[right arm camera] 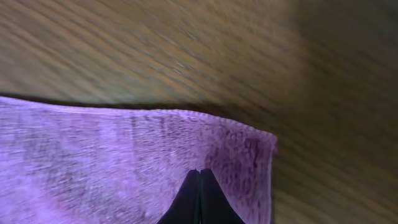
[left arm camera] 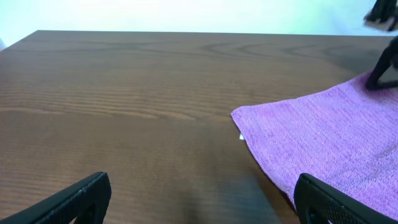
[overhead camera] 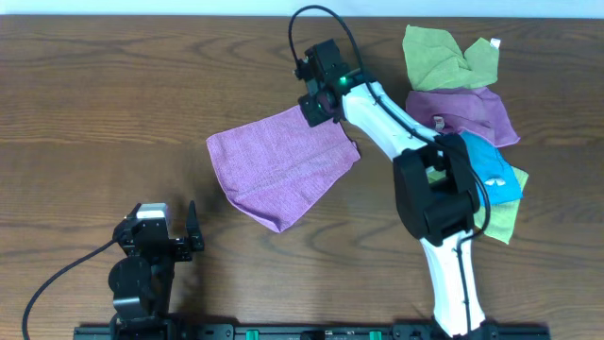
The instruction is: Fold the cloth
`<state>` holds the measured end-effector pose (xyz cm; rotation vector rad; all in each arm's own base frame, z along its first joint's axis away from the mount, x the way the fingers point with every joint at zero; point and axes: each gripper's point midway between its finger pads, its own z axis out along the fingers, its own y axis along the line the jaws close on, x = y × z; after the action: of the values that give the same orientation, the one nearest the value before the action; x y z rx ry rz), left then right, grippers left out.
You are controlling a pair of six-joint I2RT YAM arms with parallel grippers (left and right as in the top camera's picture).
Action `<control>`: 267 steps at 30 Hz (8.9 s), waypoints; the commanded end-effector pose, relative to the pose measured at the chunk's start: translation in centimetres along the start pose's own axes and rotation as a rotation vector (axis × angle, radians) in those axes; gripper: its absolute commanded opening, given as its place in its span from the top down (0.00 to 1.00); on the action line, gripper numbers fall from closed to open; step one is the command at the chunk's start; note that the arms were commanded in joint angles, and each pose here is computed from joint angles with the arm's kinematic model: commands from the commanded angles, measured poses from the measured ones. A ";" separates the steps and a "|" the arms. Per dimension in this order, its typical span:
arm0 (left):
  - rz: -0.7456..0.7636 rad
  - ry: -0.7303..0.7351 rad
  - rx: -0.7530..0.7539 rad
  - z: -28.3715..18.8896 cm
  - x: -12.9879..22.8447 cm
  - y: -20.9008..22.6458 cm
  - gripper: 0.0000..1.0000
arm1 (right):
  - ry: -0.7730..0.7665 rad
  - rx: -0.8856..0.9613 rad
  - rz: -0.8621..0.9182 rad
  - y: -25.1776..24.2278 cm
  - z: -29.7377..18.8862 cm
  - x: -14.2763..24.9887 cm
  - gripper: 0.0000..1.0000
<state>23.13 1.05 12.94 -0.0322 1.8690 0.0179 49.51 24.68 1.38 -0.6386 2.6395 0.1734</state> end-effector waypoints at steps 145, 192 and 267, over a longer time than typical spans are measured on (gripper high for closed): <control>0.166 -0.347 0.952 -8.4 -6.1 -14.1 0.05 | -0.008 -0.049 0.010 3.0 -33.8 21.2 0.01; -0.325 0.518 0.600 28.2 -12.2 -20.4 0.05 | -0.194 0.056 0.331 -4.1 -28.2 11.4 0.07; -0.060 0.504 0.368 34.5 -0.7 -23.0 0.94 | -0.051 0.115 0.422 -4.5 -27.6 15.0 0.17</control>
<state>56.84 -20.88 4.58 0.1548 2.3378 -0.4400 29.30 8.79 20.02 -0.0657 2.6712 0.1527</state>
